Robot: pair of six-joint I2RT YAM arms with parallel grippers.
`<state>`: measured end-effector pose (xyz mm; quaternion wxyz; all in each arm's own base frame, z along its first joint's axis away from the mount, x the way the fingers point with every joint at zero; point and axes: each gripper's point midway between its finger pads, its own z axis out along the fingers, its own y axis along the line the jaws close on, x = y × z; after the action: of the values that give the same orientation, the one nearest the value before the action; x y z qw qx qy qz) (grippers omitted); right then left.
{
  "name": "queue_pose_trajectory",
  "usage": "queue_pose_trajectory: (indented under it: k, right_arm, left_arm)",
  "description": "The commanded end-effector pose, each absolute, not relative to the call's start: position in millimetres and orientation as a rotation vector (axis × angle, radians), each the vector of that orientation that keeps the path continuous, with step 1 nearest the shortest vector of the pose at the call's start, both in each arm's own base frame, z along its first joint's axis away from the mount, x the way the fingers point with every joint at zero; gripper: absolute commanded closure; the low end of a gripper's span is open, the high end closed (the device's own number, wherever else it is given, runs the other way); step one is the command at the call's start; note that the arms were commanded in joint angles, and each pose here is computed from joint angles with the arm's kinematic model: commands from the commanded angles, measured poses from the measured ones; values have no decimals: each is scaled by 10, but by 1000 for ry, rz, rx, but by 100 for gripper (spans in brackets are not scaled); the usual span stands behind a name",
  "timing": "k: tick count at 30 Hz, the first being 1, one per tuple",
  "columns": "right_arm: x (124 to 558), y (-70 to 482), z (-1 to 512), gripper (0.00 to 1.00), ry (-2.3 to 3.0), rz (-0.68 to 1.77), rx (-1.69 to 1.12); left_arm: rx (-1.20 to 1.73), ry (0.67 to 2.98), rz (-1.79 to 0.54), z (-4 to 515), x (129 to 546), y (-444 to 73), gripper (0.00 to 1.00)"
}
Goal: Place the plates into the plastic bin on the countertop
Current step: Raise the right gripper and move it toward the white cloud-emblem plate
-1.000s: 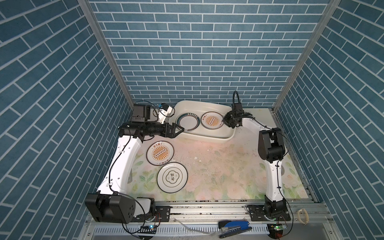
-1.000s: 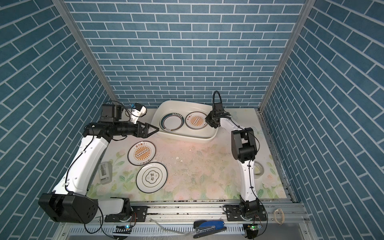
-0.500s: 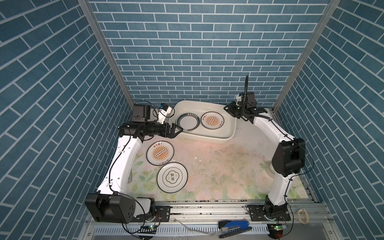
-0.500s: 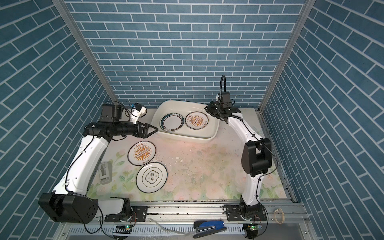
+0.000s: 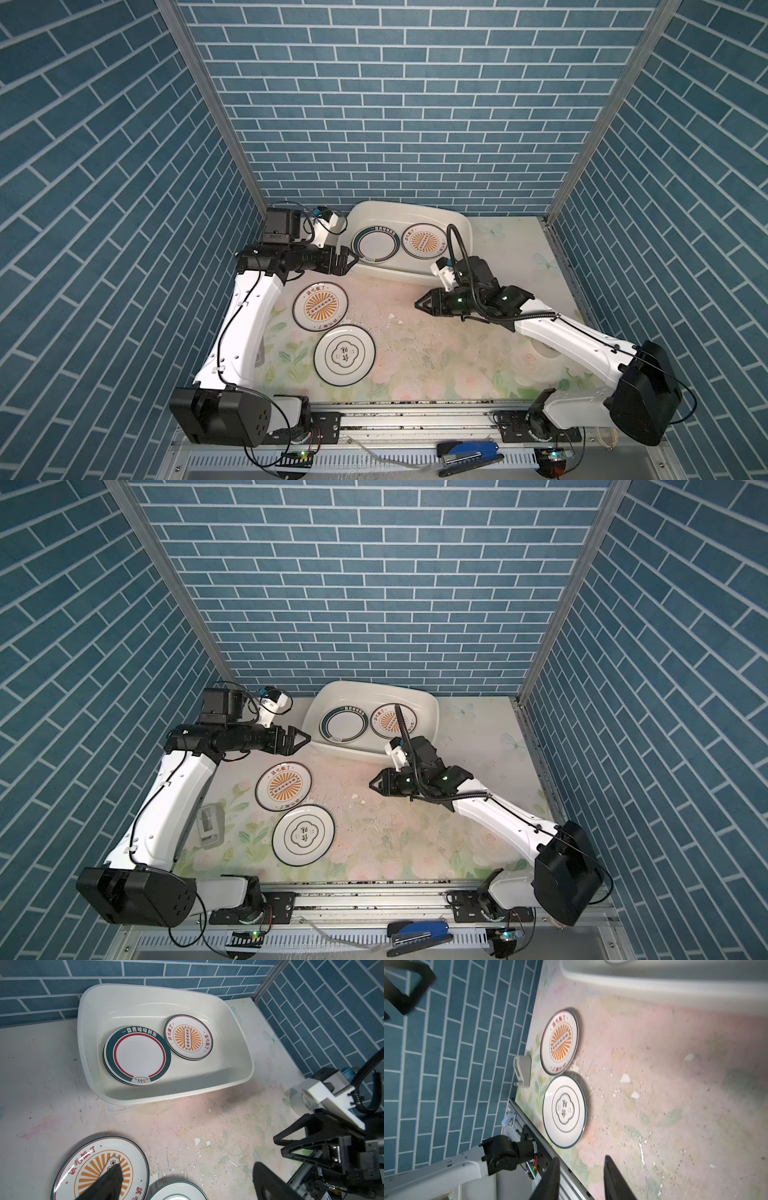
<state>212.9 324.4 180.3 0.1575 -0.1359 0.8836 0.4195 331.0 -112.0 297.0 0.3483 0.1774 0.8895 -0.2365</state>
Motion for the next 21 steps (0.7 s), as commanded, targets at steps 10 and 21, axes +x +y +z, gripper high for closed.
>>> queue_pose_trajectory:
  k: [10,21]
  right_arm:
    - [1867,3978,1249,63,2531,1308,-424]
    - [1755,4311,734,62,2661,1264,-455]
  left_arm:
    - [1014,2418,-424,2613,2527,-925,8]
    - [919,2384,-277,2589,2429,-763,6]
